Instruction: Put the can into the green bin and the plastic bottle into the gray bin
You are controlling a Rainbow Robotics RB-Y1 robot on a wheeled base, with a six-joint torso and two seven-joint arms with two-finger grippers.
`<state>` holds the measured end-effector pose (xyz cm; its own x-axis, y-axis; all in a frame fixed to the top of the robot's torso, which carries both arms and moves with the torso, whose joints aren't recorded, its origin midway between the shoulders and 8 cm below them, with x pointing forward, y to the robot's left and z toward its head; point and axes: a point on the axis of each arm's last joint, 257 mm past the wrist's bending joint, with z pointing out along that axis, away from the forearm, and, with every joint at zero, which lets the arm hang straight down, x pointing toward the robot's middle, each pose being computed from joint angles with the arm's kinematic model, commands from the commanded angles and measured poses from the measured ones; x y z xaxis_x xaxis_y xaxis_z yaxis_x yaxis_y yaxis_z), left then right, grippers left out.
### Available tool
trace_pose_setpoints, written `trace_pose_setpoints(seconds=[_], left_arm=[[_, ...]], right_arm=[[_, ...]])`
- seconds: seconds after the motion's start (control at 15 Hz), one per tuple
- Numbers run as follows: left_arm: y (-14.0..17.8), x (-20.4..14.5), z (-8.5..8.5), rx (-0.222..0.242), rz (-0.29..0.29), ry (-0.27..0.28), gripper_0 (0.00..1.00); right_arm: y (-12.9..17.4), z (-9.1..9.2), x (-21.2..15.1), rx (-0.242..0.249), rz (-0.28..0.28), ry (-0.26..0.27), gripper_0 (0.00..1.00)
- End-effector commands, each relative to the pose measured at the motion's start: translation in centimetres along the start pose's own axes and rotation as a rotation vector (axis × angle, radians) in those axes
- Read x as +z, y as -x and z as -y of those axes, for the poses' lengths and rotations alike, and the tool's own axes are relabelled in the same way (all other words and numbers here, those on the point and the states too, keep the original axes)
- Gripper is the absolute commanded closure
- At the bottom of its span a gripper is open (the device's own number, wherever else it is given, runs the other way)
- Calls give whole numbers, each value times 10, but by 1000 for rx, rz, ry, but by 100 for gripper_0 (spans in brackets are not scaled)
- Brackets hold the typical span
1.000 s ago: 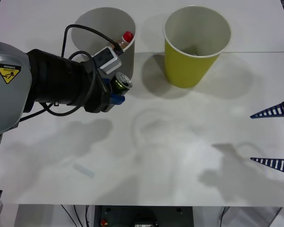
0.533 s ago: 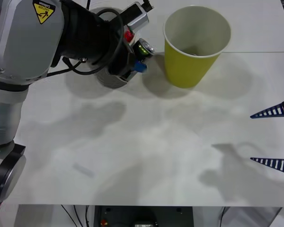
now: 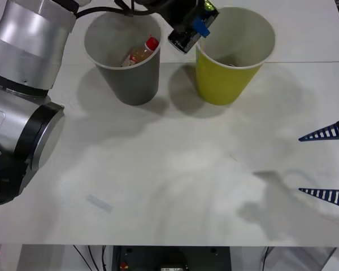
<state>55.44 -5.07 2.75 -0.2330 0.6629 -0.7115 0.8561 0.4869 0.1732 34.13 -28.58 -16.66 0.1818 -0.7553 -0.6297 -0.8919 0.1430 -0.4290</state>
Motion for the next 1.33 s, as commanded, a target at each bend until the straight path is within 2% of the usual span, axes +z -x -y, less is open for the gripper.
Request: trace_pose_setpoints(seconds=[0.07,0.27,0.47,0.73,0.93,1.0,1.13,1.2,1.33], left_arm=[[33,14,-13,-24,50,52,100],[54,34,-20,6,113,119,100],[65,50,-5,118,87,176,99],[70,59,12,139,78,169,99],[74,58,16,153,83,166,97],[75,59,16,170,83,165,81],[78,58,16,186,97,169,4],[78,58,16,184,97,168,0],[78,58,17,182,100,159,0]], right_arm=[[0,0,0,0,0,0,0],[0,0,0,0,0,0,0],[0,0,0,0,0,0,0],[0,0,0,0,0,0,0],[0,0,0,0,0,0,0],[0,0,0,0,0,0,0],[0,0,0,0,0,0,0],[0,0,0,0,0,0,0],[0,0,0,0,0,0,0]])
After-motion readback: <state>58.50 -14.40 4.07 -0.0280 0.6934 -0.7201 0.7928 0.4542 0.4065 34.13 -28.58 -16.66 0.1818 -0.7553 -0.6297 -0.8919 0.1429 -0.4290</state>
